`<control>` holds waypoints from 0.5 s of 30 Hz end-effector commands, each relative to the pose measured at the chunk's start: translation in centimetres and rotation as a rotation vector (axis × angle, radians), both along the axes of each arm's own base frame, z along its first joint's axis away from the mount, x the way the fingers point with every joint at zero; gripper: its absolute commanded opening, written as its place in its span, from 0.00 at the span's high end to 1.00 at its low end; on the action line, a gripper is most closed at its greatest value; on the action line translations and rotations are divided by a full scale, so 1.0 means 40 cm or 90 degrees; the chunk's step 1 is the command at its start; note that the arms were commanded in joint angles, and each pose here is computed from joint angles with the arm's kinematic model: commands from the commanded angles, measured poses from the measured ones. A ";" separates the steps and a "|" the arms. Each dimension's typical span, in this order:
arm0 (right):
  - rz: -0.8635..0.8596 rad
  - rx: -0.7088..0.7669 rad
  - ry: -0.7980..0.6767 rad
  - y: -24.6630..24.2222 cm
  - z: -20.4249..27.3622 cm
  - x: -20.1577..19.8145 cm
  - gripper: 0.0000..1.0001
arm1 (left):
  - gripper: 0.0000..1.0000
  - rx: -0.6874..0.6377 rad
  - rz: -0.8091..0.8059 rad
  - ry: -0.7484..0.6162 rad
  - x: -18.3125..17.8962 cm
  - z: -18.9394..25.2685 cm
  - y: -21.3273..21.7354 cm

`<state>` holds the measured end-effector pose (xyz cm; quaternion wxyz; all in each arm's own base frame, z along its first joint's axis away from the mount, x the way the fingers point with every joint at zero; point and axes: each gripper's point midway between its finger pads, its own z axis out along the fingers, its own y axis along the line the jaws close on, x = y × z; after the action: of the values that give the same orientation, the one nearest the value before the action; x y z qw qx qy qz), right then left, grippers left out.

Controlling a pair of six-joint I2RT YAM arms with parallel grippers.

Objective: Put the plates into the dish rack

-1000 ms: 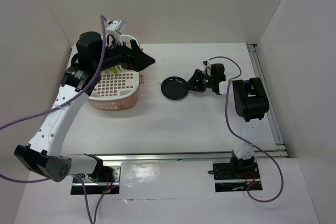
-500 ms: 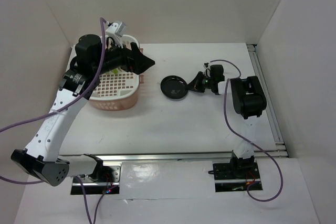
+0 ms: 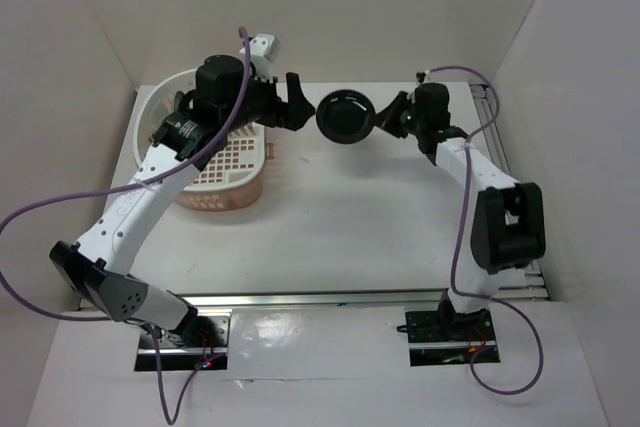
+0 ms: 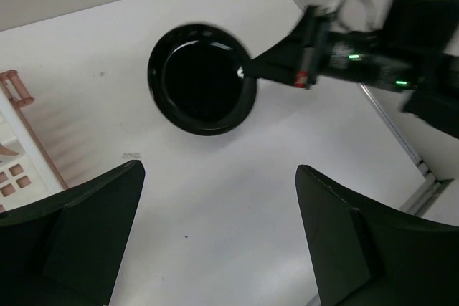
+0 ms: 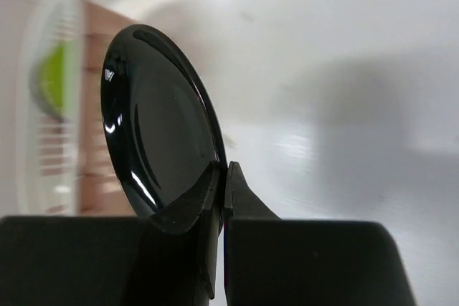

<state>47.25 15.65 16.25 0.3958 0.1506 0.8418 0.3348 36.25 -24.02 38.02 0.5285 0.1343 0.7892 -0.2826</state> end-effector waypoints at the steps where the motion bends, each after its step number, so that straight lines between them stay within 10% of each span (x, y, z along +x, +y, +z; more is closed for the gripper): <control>1: 0.081 0.009 -0.165 0.049 0.255 -0.043 1.00 | 0.00 0.018 0.050 -0.039 0.050 0.038 0.013; 15: 0.374 0.058 -0.347 0.168 0.444 -0.229 1.00 | 0.04 0.038 0.048 0.017 0.138 -0.052 -0.050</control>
<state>40.38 21.58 30.49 0.4536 -0.1041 0.7473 0.4742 41.32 -25.26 34.23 0.5074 0.1126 0.8234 -0.2277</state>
